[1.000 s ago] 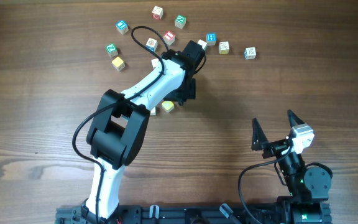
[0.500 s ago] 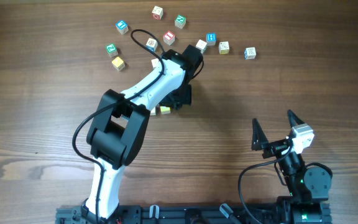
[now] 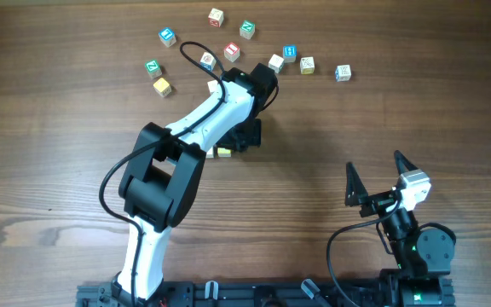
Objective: Form a horizontal line
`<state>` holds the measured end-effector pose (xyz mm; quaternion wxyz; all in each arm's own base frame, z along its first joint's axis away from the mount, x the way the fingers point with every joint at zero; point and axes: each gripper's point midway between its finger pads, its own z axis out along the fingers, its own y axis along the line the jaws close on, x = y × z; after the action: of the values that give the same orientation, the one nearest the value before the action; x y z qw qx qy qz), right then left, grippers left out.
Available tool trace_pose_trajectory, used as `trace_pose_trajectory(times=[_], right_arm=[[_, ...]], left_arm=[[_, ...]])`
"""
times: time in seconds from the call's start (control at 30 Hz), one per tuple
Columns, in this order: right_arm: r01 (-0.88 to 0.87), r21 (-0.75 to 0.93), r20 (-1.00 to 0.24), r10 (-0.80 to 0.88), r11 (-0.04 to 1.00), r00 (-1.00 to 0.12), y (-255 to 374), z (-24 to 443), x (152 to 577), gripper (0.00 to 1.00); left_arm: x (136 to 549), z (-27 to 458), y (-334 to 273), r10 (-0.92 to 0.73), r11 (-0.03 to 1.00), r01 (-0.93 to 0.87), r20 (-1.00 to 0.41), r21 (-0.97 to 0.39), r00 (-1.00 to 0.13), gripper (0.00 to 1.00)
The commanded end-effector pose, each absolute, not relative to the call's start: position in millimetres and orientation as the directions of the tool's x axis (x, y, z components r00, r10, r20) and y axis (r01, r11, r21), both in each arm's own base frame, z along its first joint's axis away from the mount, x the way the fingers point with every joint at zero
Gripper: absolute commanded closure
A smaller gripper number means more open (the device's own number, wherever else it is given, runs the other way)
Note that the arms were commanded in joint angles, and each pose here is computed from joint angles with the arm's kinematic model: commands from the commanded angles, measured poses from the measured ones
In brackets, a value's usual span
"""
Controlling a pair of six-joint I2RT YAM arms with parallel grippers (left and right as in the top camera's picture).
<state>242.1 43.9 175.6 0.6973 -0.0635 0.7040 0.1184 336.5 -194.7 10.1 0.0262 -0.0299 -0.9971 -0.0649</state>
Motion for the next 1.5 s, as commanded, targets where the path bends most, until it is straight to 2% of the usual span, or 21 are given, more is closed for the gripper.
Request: trace_pose_trajectory(times=[0.0, 0.2, 0.37, 1.03, 1.2, 1.47], right_arm=[[-0.269, 0.078, -0.997, 0.078, 0.960, -0.009, 47, 178, 241, 0.00], [-0.269, 0.078, -0.997, 0.078, 0.960, -0.009, 47, 178, 241, 0.00], [-0.269, 0.078, -0.997, 0.078, 0.960, -0.009, 47, 178, 241, 0.00], [-0.269, 0.078, -0.997, 0.078, 0.960, -0.009, 47, 178, 241, 0.00], [-0.269, 0.078, -0.997, 0.078, 0.960, -0.009, 47, 178, 241, 0.00], [-0.269, 0.078, -0.997, 0.079, 0.960, -0.009, 47, 178, 241, 0.00]], left_arm=[[335, 5, -191, 0.075, 0.985, 0.084, 0.065, 0.151, -0.995, 0.95], [332, 5, -189, 0.074, 0.984, 0.086, 0.078, 0.157, -0.994, 0.96], [345, 4, -198, 0.043, 0.991, 0.045, 0.018, 0.129, -0.999, 0.96], [327, 6, -186, -0.009, 0.984, 0.006, 0.085, 0.176, -0.996, 0.96], [347, 3, -199, -0.006, 0.992, -0.006, 0.004, 0.125, -1.000, 0.95], [336, 5, -190, -0.023, 0.987, -0.016, 0.045, 0.159, -0.999, 0.96]])
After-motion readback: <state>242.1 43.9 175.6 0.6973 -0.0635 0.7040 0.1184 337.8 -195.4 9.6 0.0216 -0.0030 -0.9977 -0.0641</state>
